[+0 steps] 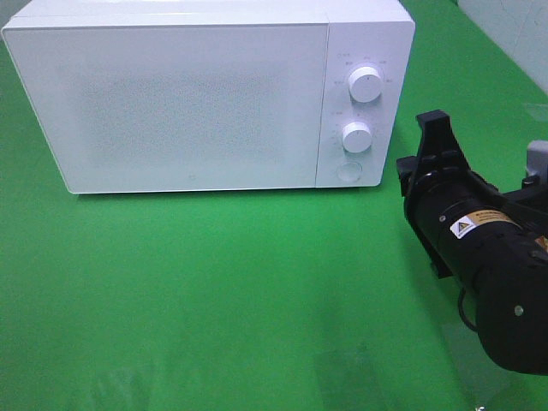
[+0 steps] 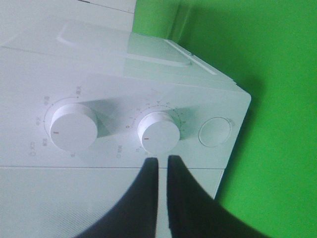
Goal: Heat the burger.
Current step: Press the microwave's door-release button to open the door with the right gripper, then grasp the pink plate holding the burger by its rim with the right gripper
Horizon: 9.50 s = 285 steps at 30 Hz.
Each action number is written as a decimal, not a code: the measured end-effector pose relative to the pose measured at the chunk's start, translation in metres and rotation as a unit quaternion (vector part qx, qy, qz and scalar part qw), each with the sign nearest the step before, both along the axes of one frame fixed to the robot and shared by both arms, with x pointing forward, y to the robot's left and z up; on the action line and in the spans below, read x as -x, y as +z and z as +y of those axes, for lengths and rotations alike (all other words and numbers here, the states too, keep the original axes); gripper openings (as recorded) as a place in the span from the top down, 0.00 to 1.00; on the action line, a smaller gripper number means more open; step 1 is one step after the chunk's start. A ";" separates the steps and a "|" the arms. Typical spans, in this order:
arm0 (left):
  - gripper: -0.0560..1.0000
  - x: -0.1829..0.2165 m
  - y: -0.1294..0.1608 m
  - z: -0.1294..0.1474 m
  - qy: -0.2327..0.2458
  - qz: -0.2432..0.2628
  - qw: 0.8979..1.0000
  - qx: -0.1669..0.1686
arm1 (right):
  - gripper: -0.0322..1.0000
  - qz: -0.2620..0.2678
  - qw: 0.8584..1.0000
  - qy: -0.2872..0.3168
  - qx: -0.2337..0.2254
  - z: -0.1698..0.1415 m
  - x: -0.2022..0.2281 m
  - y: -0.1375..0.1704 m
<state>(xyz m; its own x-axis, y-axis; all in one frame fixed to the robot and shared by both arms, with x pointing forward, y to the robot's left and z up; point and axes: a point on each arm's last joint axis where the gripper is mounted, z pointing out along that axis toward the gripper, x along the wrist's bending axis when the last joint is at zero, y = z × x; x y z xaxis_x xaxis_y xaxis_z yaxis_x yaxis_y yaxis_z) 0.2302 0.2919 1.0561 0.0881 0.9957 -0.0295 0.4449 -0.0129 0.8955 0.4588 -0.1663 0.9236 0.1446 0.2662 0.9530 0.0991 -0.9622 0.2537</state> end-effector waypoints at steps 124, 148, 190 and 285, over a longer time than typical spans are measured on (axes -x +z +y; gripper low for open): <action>0.11 0.000 0.000 0.000 0.000 0.000 1.000 0.000 | 0.97 0.102 0.986 -0.043 -0.126 0.028 -0.133 -0.071; 0.11 0.000 0.000 0.000 0.000 0.000 1.000 0.000 | 0.97 0.118 0.985 -0.045 -0.121 0.029 -0.135 -0.071; 0.11 0.000 0.000 0.000 0.000 0.000 1.000 0.000 | 0.97 0.135 0.985 0.091 -0.062 0.018 -0.079 -0.022; 0.11 0.000 0.000 0.000 0.000 0.000 1.000 0.000 | 0.08 0.395 0.558 0.455 0.571 -0.075 -0.056 0.032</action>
<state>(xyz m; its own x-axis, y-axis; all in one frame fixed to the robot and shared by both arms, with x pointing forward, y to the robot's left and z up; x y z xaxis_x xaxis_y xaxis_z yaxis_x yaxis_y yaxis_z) 0.2302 0.2919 1.0561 0.0881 0.9957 -0.0295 0.4449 -0.0129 0.8955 0.5147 -0.2412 0.9558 -0.2899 0.9404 -0.1776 0.9295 0.3209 0.1820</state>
